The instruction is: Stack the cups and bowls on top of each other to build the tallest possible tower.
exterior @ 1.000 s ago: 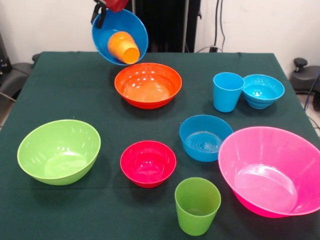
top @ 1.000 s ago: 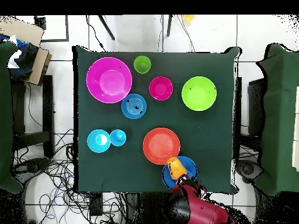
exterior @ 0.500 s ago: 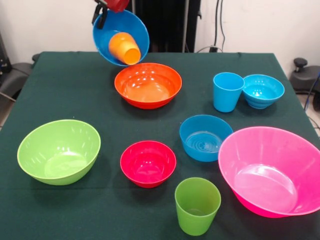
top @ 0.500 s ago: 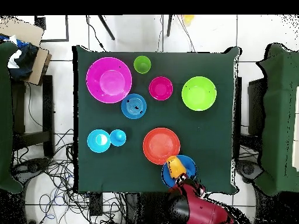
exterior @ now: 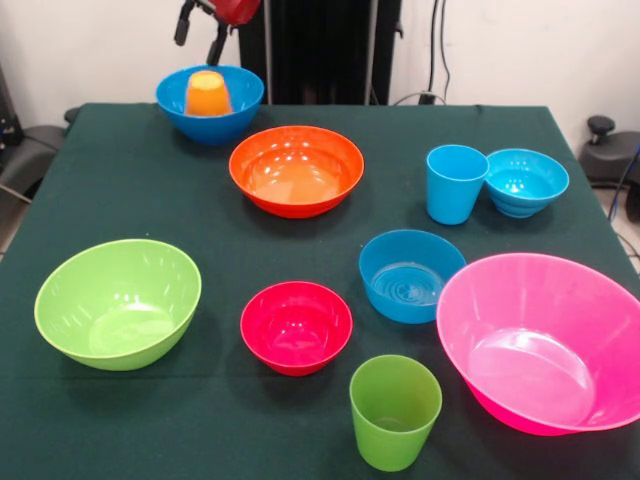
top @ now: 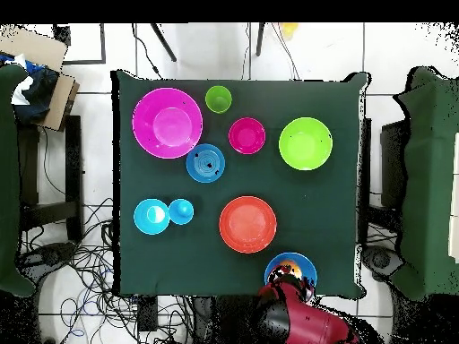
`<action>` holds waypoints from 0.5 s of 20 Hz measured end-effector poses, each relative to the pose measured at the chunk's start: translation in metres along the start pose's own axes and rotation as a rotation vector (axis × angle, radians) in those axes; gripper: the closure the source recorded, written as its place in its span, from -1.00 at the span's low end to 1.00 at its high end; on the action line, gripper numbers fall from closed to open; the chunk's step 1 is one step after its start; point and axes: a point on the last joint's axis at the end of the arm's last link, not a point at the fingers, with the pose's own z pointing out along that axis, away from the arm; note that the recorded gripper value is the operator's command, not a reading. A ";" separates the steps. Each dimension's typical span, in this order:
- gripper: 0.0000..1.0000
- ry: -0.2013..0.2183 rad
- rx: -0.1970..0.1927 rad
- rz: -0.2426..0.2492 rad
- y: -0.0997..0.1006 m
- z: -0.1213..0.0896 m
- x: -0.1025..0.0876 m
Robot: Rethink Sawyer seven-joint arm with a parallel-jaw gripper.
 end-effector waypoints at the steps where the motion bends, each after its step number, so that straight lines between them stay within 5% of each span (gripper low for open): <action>1: -1.00 0.000 0.000 0.001 0.000 0.000 0.000; 7: -1.00 0.006 -0.012 0.032 -0.022 0.003 -0.004; 10: -1.00 0.021 -0.019 0.106 -0.073 0.008 -0.002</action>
